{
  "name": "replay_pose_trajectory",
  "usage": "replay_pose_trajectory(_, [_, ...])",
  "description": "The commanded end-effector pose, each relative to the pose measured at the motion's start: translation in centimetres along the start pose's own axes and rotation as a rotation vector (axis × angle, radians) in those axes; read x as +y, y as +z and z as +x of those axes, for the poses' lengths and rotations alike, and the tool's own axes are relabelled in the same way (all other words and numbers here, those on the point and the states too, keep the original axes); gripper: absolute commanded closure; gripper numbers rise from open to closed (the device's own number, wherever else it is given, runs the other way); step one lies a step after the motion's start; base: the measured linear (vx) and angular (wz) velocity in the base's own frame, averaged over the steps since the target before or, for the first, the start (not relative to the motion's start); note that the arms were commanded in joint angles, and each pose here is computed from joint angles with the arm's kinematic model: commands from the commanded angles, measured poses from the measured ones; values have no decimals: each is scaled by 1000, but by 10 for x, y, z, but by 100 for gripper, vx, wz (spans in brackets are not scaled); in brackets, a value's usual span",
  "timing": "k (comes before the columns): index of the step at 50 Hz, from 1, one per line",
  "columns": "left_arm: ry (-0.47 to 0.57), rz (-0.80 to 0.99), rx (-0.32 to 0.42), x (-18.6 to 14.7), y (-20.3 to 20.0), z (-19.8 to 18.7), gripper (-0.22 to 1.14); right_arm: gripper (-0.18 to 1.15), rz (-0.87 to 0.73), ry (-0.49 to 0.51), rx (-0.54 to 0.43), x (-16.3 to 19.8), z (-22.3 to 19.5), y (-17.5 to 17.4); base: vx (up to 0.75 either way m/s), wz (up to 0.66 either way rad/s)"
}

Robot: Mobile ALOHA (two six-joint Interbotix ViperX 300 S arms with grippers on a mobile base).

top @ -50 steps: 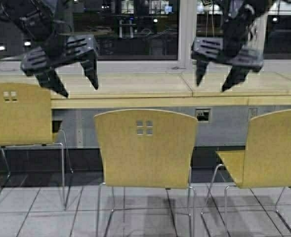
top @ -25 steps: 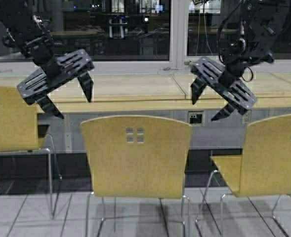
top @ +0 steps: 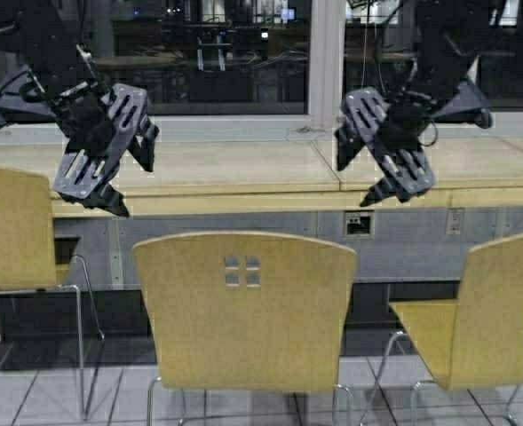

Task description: Push the chairs under the table

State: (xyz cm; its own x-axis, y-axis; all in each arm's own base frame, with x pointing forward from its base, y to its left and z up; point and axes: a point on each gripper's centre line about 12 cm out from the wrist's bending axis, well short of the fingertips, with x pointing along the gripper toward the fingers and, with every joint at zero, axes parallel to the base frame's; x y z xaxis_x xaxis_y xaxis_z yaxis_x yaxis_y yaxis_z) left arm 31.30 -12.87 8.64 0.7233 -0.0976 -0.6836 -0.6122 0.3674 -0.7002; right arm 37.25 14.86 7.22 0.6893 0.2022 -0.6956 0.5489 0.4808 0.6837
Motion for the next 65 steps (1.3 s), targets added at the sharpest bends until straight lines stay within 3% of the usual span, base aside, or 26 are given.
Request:
replay_pose_trajectory(1, [-39,-11,-9,-14,-1,2,-9,3,-2,34,15,18,1,-6,23,1])
replay_pose_trajectory(11, [-44,-18,-2,-24,-7,17,-9,3,35,5,22,13,11,-9,21,4])
replay_pose_trajectory(30, [55,-42,36,-4,-27,47,-9,3,90,-121,39,-27,31,-20,19,0])
replay_pose_trajectory(65, [82,-125,13,-12,-32,140,-9,3,162,-169,55,-28,114,-22,5,0])
